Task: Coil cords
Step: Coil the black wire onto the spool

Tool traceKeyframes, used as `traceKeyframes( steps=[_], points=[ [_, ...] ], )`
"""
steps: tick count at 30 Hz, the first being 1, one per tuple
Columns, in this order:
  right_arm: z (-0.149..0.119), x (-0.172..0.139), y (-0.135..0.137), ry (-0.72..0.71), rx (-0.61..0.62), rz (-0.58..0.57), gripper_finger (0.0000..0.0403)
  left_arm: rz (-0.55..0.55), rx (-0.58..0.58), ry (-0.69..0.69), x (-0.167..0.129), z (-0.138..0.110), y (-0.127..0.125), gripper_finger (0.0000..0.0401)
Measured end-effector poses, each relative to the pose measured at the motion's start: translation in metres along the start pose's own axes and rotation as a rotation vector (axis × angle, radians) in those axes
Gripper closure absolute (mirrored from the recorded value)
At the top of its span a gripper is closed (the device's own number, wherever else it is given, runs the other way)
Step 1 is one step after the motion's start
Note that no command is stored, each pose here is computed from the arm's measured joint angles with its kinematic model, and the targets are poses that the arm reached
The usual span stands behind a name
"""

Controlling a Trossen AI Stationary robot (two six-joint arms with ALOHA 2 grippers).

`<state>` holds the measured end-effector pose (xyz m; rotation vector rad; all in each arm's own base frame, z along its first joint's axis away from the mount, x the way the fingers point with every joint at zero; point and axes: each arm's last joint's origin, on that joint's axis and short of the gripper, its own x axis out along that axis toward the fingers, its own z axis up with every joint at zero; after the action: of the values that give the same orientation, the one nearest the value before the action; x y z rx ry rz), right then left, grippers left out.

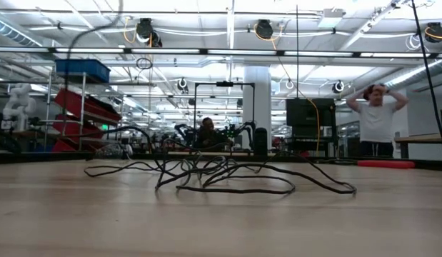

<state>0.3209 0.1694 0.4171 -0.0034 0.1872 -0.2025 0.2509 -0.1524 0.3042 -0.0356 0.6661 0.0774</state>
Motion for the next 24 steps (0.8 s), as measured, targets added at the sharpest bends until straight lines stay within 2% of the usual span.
traceKeyframes(
  steps=[5,10,13,17,24],
  points=[
    [-0.005,0.009,0.003,-0.031,0.003,-0.153,0.0403,0.036,-0.065,-0.049,0.021,0.010,0.007,0.0399],
    [-0.007,0.019,0.004,-0.052,0.005,-0.181,0.0403,0.160,-0.084,-0.082,0.038,0.014,0.018,0.0399],
    [-0.009,0.023,0.002,-0.054,-0.002,-0.247,0.0403,0.219,-0.085,-0.104,0.042,0.015,0.022,0.0399],
    [-0.017,0.032,0.002,-0.046,-0.036,-0.376,0.0403,0.224,-0.091,-0.150,0.041,0.020,0.021,0.0399],
    [-0.035,0.061,-0.004,-0.009,-0.073,-0.456,0.0403,0.203,-0.094,-0.226,0.041,0.029,0.019,0.0399]
  ],
)
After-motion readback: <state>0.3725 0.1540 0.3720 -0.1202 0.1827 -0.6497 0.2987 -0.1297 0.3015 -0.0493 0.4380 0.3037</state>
